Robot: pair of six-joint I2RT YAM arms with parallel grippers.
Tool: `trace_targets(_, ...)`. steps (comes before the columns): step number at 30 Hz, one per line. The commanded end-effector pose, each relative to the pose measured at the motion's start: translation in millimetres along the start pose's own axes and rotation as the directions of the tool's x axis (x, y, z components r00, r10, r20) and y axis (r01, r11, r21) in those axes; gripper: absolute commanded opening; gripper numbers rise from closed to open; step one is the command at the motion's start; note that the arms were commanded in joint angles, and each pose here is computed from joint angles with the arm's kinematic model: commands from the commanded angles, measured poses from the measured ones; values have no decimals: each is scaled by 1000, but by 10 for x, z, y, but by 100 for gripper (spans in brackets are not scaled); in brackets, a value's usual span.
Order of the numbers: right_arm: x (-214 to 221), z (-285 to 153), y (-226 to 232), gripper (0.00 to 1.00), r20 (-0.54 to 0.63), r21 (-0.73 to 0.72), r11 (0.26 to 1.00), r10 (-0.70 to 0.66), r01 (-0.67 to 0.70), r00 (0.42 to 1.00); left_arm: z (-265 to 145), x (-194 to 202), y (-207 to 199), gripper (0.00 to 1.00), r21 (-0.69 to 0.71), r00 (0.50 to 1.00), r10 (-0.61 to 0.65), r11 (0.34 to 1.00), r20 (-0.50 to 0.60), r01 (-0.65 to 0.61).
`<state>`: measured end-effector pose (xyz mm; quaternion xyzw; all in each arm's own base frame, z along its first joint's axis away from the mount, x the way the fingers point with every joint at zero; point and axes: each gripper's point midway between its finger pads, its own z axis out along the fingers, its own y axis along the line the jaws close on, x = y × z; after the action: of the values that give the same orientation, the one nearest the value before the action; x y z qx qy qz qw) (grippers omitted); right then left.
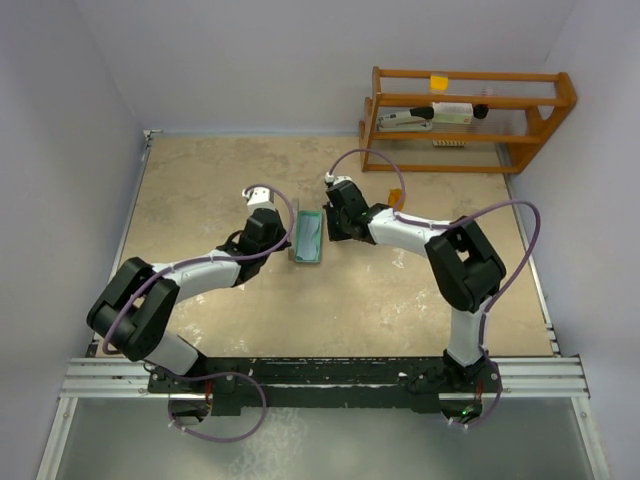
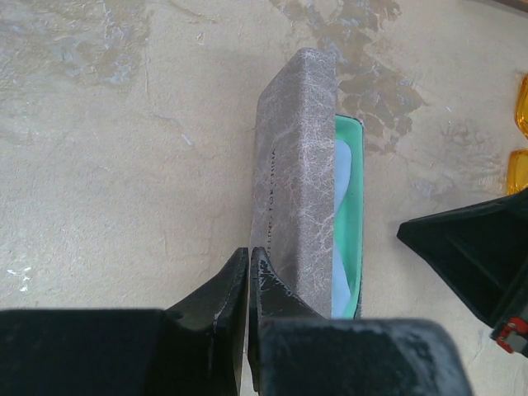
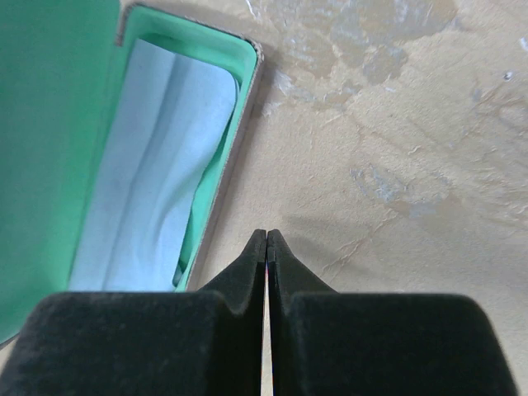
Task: Organize the sunglasses
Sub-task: Adjust the sunglasses case at the center of the board, then pick up the sunglasses from the center of the board.
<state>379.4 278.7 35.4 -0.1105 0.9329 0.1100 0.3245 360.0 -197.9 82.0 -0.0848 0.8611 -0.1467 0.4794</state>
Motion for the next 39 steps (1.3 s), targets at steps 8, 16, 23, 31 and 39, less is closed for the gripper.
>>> trace_targets(8, -215, -346, 99, 0, 73, -27, 999, -22, 24, 997, -55, -147, -60, 0, 18, 999, -15, 1000, 48, 14)
trace_targets(16, -82, -415, 4, 0, 49, -35, 999, 26, -24, 998, -93, -132, -25, 0, 16, 998, -21, 1000, 51, 20)
trace_targets(23, -222, -636, -291, 1, 113, 22, 997, 71, -74, 991, -94, -96, -20, 0, 23, 999, -24, 999, 47, 23)
trace_targets(31, -303, -755, -788, 7, 146, 79, 981, 164, -176, 976, -97, -87, -28, 0, 30, 999, -28, 999, 44, 27)
trace_targets(39, -295, -737, -1254, 15, 174, 125, 952, 256, -279, 951, -112, -67, -25, 0, 34, 999, -34, 999, 40, 33)
